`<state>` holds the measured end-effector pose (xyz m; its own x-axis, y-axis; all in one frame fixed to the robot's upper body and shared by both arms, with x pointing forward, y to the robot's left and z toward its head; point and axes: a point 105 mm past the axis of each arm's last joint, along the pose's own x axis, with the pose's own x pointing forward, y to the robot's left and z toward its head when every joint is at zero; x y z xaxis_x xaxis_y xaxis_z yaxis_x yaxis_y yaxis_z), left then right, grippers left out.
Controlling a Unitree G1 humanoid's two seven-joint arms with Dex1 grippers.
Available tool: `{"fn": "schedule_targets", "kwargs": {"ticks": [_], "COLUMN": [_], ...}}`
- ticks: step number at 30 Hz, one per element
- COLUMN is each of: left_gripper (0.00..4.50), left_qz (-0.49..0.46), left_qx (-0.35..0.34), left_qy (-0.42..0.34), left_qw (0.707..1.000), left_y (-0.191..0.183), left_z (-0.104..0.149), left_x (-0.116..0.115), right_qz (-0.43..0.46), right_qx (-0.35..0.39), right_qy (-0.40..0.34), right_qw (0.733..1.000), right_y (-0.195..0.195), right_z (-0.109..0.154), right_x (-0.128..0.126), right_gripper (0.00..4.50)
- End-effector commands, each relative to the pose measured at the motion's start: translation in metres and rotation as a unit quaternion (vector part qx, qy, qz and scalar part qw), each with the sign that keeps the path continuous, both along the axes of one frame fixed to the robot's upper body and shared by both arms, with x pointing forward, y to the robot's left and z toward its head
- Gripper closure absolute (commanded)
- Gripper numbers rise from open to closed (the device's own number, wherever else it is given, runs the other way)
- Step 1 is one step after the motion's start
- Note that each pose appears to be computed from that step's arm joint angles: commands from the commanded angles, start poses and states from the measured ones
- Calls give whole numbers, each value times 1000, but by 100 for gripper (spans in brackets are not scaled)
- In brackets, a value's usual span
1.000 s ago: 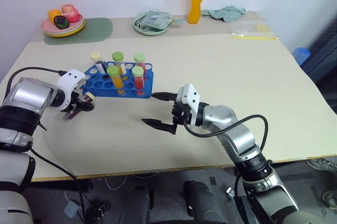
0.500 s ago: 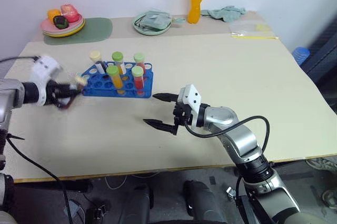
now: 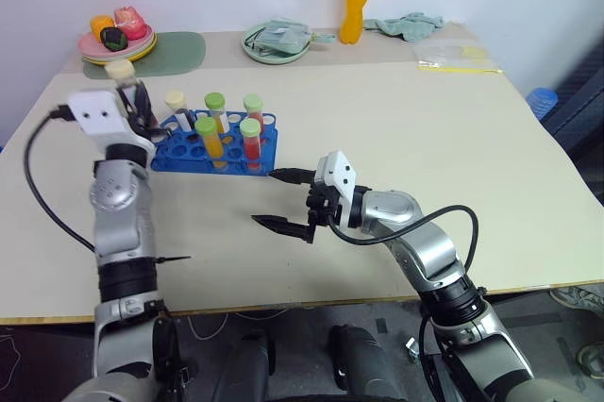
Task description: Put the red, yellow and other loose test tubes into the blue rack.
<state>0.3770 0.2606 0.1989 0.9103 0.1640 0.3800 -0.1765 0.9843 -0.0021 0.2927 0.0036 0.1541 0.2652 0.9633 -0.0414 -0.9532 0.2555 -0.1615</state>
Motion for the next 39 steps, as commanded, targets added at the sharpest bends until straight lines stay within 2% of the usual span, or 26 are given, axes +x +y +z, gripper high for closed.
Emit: {"fn": "schedule_targets", "kwargs": {"ticks": [1,6,20,38,39], "left_gripper": [373,373,373,373,323], "left_qz": [16,17,-53,-34,-35], "left_qx": [18,6,4,12,11], "left_qy": [-17,-8,17,22,21], "left_qw": [1000,1000,998,999,999], "left_y": [0,2,-29,-23,-23], "left_z": [3,-6,-25,-34,-34], "left_x": [-4,-1,11,22,22], "right_qz": [-3,-10,-8,-12,-13], "right_qx": [15,17,19,19,19], "right_qy": [-20,-17,-14,-11,-11], "right_qw": [1000,1000,1000,1000,1000], "right_y": [-1,-2,0,-3,-3], "right_z": [13,13,12,12,12], "right_x": [-2,-2,-4,-4,-4], "right_gripper": [0,0,0,0,0]}}
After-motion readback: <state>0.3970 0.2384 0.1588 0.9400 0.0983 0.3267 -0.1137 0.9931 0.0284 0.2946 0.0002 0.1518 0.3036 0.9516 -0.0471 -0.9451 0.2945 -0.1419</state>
